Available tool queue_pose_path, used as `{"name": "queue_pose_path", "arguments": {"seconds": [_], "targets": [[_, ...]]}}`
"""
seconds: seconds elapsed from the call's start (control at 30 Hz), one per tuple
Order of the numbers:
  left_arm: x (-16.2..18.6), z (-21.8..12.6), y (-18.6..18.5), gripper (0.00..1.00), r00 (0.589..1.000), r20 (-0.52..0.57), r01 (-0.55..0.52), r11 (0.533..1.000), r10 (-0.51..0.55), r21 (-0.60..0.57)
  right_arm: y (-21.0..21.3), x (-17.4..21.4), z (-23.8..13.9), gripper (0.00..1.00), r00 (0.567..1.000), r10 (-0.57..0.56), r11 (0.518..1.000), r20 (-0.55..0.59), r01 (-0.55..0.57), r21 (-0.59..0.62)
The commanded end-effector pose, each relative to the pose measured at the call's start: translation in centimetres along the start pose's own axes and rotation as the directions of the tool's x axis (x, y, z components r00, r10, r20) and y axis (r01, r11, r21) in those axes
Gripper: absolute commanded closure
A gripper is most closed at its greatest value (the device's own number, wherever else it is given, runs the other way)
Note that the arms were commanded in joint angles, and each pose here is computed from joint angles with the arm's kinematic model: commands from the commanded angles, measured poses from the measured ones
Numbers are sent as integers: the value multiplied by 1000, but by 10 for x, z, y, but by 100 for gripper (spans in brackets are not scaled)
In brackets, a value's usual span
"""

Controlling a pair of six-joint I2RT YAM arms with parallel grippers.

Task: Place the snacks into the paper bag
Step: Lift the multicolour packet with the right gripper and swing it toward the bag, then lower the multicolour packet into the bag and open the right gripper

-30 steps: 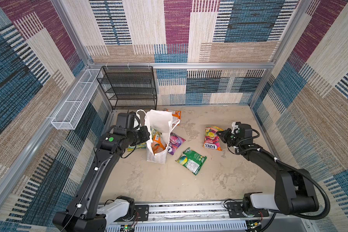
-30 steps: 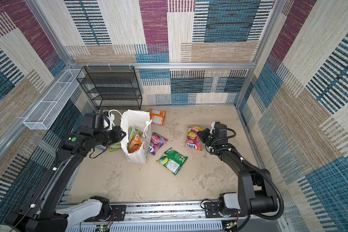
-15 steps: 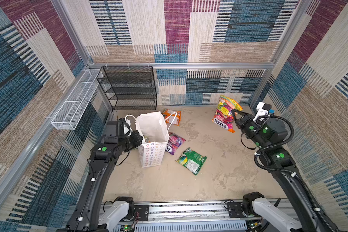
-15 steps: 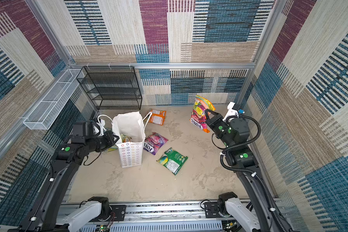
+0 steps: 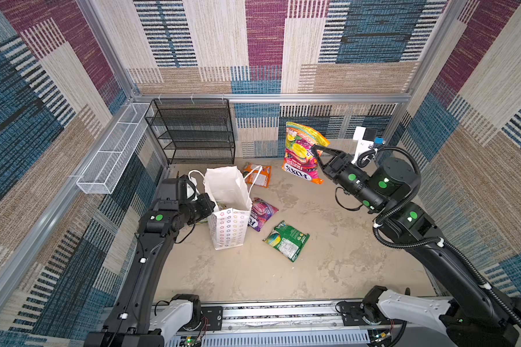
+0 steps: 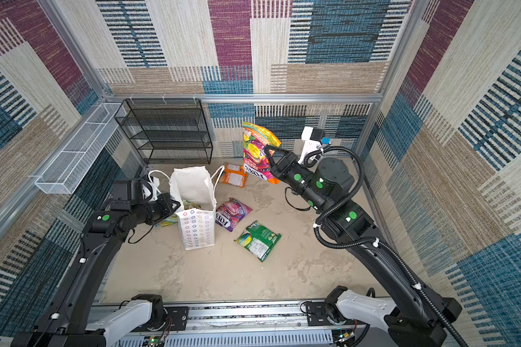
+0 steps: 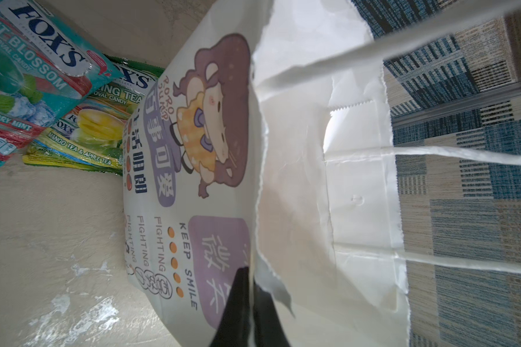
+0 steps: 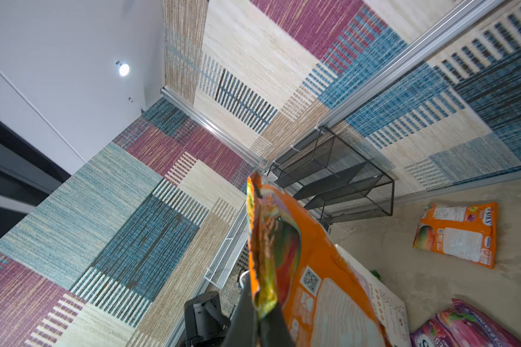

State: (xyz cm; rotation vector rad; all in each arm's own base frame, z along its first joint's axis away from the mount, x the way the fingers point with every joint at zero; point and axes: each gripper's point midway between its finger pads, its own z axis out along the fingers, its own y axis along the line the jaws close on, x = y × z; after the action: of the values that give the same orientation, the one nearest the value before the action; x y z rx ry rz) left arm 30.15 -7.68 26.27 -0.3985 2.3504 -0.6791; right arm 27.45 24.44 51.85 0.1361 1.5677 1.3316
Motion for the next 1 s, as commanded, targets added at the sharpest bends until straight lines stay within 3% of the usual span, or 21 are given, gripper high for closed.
{"name": "queue_pose_path", "arguments": {"seconds": [0.0,0.23,0.63,0.97], "targets": [[-9,0,-8,100,999,34,-8,999,6,41,21,4,17,100,999,-40,999,12,41,-24],[-8,4,-7,100,1000,24,-3,999,2,44,39,42,61,100,997,-48,998,-61,46,-41],[-8,5,-7,100,1000,21,-1,999,0,47,11,119,128,100,977,-29,997,-213,44,64],[-8,5,-8,100,1000,21,-1,999,0,49,-22,168,153,100,952,-21,989,-304,65,135]]}}
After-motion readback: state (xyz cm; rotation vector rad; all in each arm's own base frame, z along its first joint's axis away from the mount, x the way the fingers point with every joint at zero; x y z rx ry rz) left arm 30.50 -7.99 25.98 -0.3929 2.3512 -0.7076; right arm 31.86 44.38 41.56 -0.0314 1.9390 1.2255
